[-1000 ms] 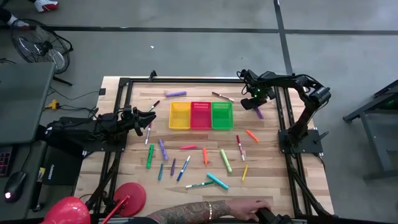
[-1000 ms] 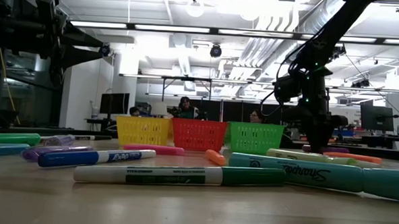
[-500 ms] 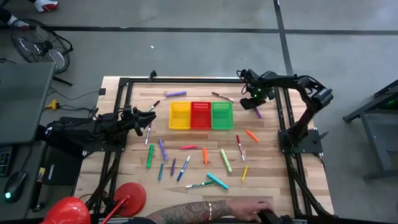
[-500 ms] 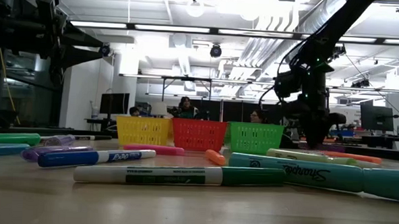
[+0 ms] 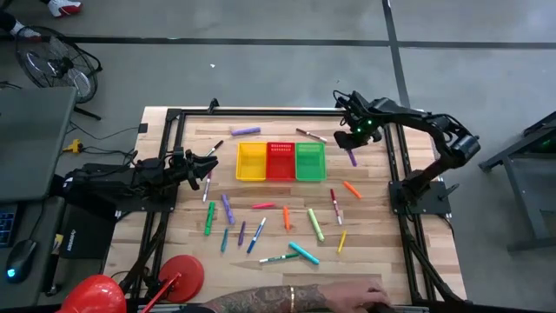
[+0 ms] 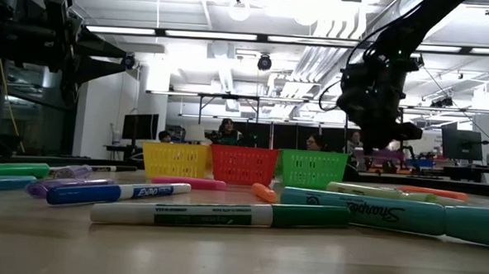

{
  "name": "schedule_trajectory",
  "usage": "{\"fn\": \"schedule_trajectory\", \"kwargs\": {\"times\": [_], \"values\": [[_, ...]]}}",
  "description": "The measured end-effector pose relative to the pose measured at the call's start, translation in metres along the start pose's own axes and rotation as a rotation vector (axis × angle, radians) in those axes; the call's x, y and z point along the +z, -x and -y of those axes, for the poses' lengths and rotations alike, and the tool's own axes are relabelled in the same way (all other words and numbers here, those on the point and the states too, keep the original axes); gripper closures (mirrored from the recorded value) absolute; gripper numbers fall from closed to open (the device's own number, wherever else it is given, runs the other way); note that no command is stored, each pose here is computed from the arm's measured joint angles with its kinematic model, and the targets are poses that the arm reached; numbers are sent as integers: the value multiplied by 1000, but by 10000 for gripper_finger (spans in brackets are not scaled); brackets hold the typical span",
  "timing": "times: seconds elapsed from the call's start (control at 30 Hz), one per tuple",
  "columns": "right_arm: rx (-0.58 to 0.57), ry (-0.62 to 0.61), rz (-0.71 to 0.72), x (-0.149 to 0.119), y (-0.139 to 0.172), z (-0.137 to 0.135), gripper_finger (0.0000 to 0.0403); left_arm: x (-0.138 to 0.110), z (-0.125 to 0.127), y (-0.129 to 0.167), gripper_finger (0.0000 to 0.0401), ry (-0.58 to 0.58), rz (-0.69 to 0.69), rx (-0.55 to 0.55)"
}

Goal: Pick & Place Markers
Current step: Put the dark purple highlighter into the green bin

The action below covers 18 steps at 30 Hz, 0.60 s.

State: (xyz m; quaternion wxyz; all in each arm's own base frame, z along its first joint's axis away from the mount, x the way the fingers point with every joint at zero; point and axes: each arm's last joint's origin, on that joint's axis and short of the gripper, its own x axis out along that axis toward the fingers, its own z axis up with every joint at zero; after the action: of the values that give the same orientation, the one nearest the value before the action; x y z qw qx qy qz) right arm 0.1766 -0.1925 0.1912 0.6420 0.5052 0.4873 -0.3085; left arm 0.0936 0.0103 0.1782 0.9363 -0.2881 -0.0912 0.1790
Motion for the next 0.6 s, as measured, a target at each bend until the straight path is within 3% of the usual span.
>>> {"fn": "schedule_trajectory", "kwargs": {"times": [0.37, 0.6], "values": [[193, -86, -13, -6, 1, -29, 335, 0, 0, 0, 274, 0, 0, 0], [243, -84, 10, -8, -3, -46, 332, 0, 0, 0, 274, 0, 0, 0]]}}
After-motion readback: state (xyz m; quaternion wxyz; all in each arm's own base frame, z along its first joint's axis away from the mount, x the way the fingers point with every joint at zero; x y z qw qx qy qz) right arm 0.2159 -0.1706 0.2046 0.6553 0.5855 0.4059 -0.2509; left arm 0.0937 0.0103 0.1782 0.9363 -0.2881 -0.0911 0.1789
